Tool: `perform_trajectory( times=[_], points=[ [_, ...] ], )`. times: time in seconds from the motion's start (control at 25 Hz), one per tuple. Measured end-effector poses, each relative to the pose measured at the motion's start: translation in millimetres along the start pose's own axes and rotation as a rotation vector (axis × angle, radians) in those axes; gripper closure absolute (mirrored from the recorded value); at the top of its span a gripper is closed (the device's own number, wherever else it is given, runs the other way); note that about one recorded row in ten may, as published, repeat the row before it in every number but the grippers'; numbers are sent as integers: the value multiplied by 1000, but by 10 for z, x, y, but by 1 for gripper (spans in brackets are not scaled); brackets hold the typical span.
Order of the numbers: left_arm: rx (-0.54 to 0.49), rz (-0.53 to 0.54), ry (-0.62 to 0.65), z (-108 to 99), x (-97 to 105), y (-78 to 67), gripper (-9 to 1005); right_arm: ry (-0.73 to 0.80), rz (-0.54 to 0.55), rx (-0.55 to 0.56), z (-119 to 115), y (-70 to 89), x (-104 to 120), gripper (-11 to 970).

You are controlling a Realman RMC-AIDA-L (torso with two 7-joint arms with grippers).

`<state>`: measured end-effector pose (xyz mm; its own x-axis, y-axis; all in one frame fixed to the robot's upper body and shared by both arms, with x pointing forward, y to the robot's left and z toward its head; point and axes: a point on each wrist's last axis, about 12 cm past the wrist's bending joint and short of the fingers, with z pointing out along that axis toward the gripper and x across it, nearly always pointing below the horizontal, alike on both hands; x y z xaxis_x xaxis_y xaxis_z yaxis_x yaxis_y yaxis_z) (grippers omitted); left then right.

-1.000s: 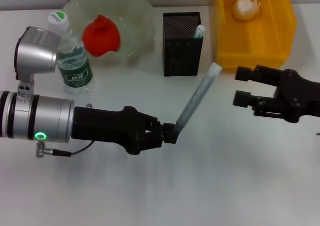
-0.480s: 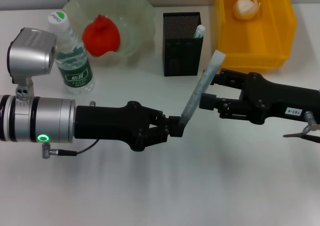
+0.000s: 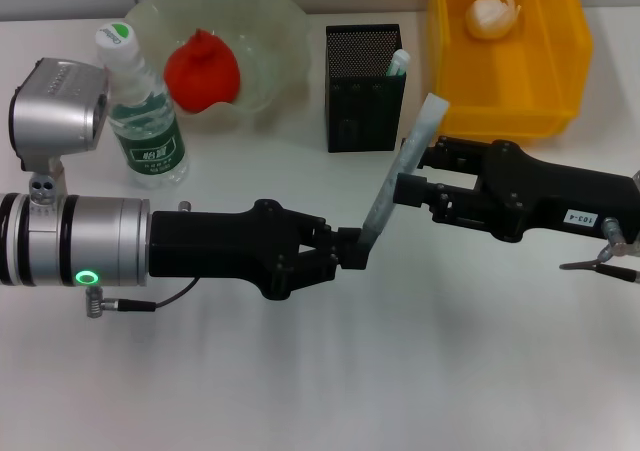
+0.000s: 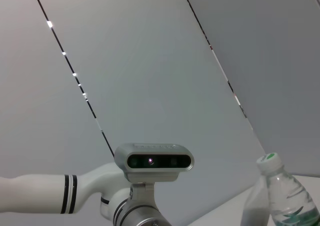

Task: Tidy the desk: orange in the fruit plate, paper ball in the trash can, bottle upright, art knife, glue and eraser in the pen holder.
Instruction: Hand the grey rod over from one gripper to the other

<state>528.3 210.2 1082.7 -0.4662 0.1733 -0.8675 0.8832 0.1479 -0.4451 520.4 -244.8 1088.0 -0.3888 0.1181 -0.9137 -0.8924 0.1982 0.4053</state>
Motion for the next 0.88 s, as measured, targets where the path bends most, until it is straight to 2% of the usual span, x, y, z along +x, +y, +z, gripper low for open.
perform_trajectory(
  times=[0.56,0.8,0.88],
  points=[
    [6,1,1,11,4,-7,850,-5,2,-13,45,-8,-33,545],
    [9,2,4,15,9,-12,850,-5,4,-10,44,-11,-33,583],
    [11,2,3,14,10,-14,850,-4,-1,-12,45,-9,-32,668]
  ],
)
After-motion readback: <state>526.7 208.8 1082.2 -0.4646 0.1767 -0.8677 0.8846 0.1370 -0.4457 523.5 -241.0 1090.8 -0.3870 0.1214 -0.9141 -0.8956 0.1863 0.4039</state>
